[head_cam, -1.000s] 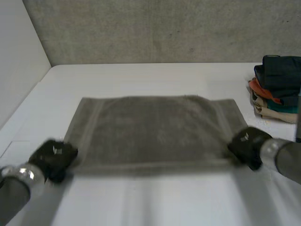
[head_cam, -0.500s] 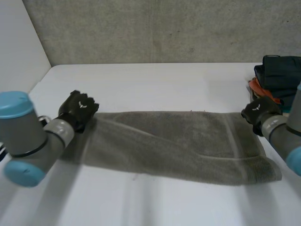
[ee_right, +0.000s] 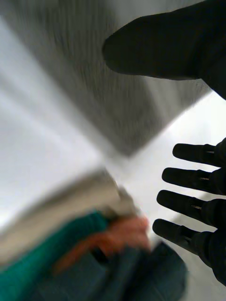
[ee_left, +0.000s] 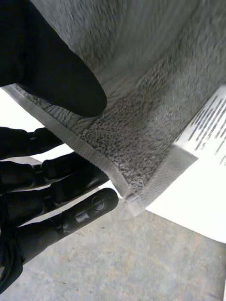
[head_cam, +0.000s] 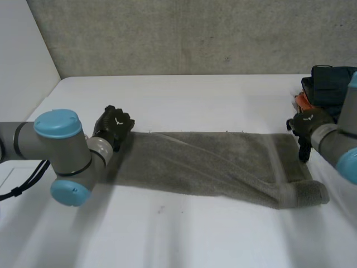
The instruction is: Fold the laundry.
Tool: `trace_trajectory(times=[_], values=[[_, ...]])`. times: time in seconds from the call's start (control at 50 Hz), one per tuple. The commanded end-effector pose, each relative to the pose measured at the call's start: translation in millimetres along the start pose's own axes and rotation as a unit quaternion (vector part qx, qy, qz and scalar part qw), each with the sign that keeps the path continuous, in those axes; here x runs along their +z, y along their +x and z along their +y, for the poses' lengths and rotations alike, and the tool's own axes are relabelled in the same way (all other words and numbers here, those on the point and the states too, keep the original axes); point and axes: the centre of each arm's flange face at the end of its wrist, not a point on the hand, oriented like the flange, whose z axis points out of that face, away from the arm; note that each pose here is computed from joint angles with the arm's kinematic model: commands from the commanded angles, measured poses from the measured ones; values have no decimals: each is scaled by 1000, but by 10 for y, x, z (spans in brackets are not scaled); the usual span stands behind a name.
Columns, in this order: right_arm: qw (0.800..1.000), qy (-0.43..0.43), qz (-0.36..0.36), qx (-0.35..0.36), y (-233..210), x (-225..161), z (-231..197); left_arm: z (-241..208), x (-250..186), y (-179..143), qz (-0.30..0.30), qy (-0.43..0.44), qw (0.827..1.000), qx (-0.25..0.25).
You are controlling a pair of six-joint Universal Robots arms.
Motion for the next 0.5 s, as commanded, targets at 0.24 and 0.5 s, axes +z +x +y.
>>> trace_trajectory(times=[0.24, 0.5], values=[[980, -67, -167, 89, -221, -542, 306, -16, -336, -122, 0, -13, 999, -41], [996, 59, -41, 45, 12, -216, 114, -54, -224, -254, -25, 5, 999, -41]])
